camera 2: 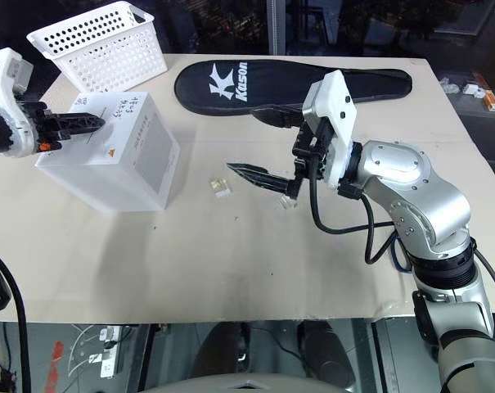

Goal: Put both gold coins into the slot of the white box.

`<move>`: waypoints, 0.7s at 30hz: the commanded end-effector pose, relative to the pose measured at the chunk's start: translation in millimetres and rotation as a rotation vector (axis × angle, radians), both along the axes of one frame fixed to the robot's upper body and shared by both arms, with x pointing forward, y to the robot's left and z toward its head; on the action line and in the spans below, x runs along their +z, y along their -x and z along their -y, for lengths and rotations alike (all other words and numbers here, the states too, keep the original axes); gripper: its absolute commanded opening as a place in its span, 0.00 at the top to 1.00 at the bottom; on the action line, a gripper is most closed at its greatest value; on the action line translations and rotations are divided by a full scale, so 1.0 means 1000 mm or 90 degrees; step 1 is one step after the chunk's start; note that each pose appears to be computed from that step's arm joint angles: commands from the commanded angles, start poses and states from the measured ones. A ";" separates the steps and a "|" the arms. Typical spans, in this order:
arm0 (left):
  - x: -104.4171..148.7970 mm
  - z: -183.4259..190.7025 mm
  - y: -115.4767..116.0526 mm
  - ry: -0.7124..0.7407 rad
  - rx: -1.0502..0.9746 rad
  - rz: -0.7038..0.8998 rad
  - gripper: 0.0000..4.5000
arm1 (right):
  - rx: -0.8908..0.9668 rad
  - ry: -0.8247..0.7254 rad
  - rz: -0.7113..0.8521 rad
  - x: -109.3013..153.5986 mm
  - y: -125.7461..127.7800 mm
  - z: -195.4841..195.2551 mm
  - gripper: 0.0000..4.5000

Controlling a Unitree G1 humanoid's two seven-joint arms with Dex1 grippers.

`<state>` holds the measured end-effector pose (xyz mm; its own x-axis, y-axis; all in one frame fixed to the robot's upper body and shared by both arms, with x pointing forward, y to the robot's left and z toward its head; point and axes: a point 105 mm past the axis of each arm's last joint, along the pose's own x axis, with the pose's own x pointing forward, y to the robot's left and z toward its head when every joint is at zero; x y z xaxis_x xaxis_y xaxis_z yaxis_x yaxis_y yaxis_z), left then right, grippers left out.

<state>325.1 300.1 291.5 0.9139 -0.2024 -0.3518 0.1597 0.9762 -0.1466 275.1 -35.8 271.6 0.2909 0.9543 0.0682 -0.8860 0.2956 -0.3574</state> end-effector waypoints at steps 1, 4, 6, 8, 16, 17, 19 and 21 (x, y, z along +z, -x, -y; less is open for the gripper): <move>0.045 0.028 0.024 -0.014 -0.121 0.180 0.40 | -0.045 0.014 -0.028 -0.009 -0.007 -0.001 0.00; 0.042 0.057 0.048 -0.051 -0.234 0.264 0.40 | -0.127 0.045 -0.091 -0.037 -0.031 -0.009 0.00; 0.029 0.071 0.066 -0.053 -0.305 0.274 0.40 | -0.153 0.055 -0.134 -0.057 -0.040 -0.020 0.00; 0.015 0.083 0.077 -0.054 -0.349 0.272 0.40 | -0.168 0.072 -0.152 -0.074 -0.045 -0.031 0.00; -0.035 0.086 0.095 -0.058 -0.347 0.230 0.40 | -0.206 0.072 -0.205 -0.106 -0.061 -0.059 0.00; -0.046 0.082 0.099 -0.080 -0.332 0.220 0.40 | -0.200 0.068 -0.219 -0.108 -0.061 -0.068 0.00; -0.056 0.077 0.102 -0.119 -0.318 0.227 0.40 | -0.194 0.075 -0.225 -0.114 -0.062 -0.079 0.00; -0.061 0.074 0.104 -0.125 -0.321 0.237 0.40 | -0.192 0.077 -0.223 -0.116 -0.064 -0.084 0.00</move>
